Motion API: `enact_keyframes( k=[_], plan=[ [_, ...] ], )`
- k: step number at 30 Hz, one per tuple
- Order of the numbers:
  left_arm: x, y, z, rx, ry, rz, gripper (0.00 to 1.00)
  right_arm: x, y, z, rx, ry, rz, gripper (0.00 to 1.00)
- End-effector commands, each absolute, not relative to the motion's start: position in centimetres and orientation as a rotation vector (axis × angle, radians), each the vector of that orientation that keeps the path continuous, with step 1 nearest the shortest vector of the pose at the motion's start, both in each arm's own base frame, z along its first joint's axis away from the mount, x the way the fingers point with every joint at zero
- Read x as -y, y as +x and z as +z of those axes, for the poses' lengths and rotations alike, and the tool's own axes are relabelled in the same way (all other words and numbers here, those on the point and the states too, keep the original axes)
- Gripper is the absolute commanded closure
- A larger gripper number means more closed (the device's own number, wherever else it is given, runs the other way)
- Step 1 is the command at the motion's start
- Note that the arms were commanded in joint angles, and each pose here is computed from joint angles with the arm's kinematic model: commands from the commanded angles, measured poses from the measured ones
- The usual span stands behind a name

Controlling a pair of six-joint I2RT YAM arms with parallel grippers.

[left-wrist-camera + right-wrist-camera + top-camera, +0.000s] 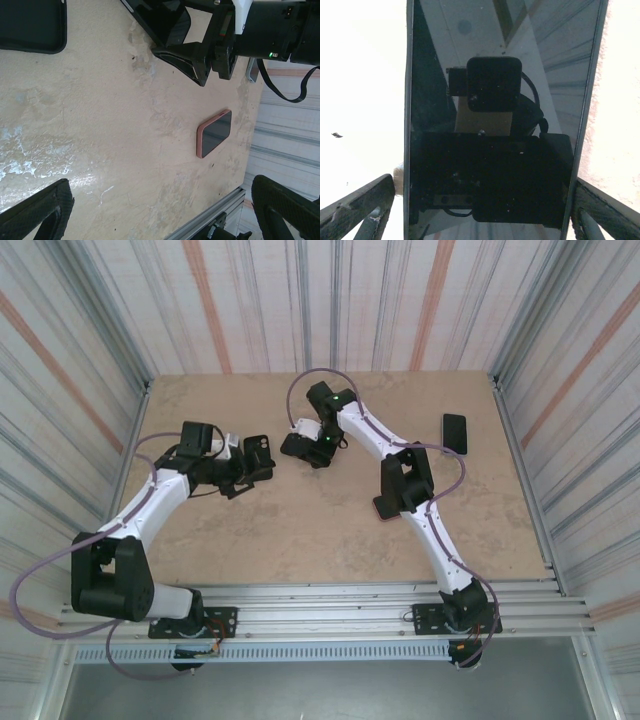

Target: Take the phone out of the phone case

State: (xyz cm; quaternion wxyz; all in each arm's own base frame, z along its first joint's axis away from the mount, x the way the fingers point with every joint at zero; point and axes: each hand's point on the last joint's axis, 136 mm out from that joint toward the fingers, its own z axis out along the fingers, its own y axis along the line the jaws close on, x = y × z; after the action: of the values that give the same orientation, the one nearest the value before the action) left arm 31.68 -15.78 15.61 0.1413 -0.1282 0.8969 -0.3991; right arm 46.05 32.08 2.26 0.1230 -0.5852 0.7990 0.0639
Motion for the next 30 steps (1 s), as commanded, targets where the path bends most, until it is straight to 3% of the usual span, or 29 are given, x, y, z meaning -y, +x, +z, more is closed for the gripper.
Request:
enact_keyframes(
  k=[1, 16, 24, 30],
  plan=[
    [16.3, 32.1, 16.5, -2.577, -0.308, -1.168, 0.05, -32.0, 44.3, -1.1, -2.368, -1.806, 0.223, 0.13],
    [16.3, 32.2, 16.6, -2.579, -0.315, -1.163, 0.05, -31.8, 45.6, -1.6, -2.430, -1.713, 0.128, 0.31],
    [16.4, 32.6, 16.8, -2.565, -0.316, -1.168, 0.05, -31.4, 47.0, 1.7, -2.409, -1.611, 0.150, 0.58],
    [16.5, 33.2, 17.2, -2.546, -0.315, -1.167, 0.06, -31.2, 48.1, 4.8, -2.328, -1.573, 0.133, 0.66]
  ],
)
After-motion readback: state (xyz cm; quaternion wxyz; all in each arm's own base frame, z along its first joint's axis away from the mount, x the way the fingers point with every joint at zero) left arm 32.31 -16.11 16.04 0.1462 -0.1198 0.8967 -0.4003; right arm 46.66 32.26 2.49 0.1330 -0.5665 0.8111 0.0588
